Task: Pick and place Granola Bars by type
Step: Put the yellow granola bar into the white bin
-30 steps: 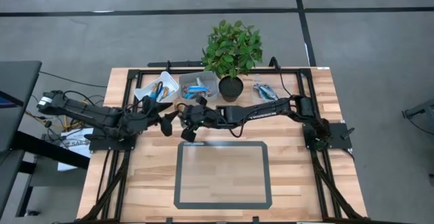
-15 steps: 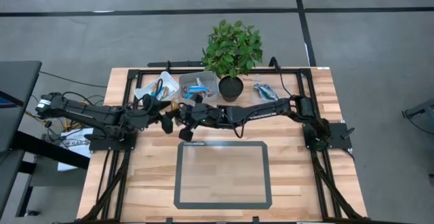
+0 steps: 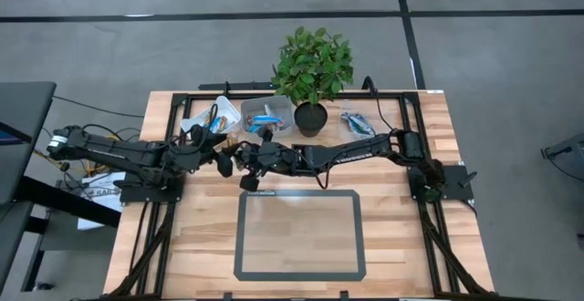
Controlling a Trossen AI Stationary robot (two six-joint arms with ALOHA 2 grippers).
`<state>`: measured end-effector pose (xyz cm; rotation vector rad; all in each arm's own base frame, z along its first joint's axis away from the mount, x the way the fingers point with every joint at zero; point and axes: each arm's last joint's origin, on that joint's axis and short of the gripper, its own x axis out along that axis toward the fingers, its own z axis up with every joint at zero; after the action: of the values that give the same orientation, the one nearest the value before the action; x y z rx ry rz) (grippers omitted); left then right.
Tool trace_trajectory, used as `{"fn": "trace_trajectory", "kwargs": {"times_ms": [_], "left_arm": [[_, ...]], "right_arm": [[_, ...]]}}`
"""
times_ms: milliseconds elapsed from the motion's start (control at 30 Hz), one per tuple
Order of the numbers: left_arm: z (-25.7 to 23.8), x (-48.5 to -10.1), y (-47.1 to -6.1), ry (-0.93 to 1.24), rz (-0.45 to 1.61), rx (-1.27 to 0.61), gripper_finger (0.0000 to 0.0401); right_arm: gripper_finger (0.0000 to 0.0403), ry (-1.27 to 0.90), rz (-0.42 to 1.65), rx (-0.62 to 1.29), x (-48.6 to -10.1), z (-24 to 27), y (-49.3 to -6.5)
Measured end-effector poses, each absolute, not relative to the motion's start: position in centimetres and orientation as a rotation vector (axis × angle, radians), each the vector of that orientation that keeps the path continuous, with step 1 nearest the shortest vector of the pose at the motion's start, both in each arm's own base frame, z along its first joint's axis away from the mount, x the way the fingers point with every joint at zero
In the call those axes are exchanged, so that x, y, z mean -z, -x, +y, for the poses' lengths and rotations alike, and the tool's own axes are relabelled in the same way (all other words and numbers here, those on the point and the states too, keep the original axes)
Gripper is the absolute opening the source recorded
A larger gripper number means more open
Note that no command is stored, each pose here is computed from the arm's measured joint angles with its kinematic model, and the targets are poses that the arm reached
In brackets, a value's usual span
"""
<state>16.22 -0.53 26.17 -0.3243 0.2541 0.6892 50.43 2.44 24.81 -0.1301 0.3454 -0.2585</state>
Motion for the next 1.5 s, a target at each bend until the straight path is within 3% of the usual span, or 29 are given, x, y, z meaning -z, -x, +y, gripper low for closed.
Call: {"fn": "trace_trajectory", "kwargs": {"times_ms": [500,1033,1500], "left_arm": [[-0.4,-26.2,-16.1,0.263,0.249,-0.750,0.0068],[1.4,-25.4,-15.0,0.075,0.315,-1.041,0.0060],[5.6,-24.5,-13.0,-0.076,0.536,-1.362,0.0065]], "right_arm": [[0.0028,0.120,0.331,0.293,-25.0,0.6,-50.5],[0.0196,0.069,0.366,0.337,-24.7,-1.1,-50.4],[0.0219,0.074,0.379,0.323,-24.6,-0.5,-50.3]]}}
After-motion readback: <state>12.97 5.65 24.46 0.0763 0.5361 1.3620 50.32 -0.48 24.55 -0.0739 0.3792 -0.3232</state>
